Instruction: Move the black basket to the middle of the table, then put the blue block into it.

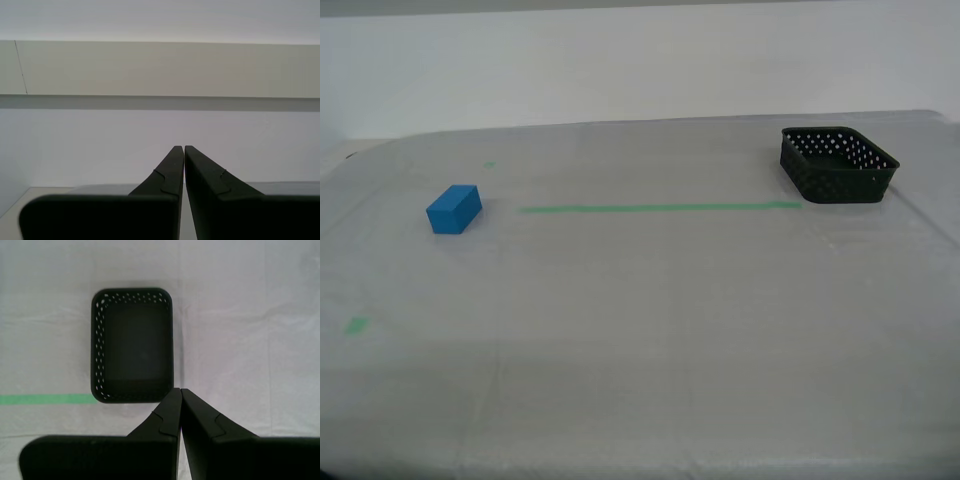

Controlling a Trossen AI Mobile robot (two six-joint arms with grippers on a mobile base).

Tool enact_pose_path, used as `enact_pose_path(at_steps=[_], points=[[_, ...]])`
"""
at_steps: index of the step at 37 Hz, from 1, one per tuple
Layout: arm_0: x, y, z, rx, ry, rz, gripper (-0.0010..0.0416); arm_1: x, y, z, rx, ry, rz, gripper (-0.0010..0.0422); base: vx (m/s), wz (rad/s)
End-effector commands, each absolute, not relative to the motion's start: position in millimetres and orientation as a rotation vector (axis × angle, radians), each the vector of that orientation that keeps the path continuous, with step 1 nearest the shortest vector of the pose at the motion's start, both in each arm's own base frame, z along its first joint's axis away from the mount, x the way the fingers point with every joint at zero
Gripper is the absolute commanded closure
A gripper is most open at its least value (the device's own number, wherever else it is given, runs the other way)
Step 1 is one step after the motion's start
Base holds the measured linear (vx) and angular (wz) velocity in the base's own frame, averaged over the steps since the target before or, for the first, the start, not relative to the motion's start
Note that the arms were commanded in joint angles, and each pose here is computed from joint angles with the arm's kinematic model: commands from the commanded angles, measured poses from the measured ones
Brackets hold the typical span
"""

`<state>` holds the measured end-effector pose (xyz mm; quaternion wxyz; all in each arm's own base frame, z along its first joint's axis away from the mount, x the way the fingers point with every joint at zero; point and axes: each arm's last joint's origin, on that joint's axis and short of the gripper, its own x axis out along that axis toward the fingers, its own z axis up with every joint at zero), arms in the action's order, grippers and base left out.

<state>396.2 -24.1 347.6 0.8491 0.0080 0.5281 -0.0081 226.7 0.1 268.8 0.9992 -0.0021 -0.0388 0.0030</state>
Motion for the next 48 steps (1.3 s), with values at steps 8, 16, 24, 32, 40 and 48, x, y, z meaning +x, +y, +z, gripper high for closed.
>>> enact_pose_path(at_steps=[8, 16, 24, 32, 40, 48], points=[[413.3, -29.4, 326.8, 0.001, 1.242, 0.007, 0.0406, 226.6, 0.2, 269.4, -0.003, -0.083, 0.007, 0.0412, 0.0, 0.0], [421.1, -29.8, 325.9, -0.039, 1.186, 0.016, 0.0406, 226.6, 0.1, 269.5, -0.003, -0.083, 0.006, 0.0412, 0.0, 0.0], [422.5, -30.6, 327.4, -0.085, 1.166, 0.014, 0.0406, 226.6, 0.1, 269.5, -0.003, -0.083, 0.006, 0.0412, 0.0, 0.0], [421.9, -30.0, 327.0, -0.05, 1.173, 0.0, 0.0406, 226.6, 0.1, 269.5, -0.003, -0.083, 0.006, 0.0412, 0.0, 0.0], [419.8, -30.0, 325.8, -0.024, 1.197, -0.014, 0.0383, 226.6, 0.1, 269.5, -0.003, -0.083, 0.006, 0.0412, 0.0, 0.0], [420.5, -29.9, 322.1, -0.024, 1.206, -0.013, 0.0315, 226.6, 0.1, 269.5, -0.003, -0.083, 0.006, 0.0412, 0.0, 0.0]])
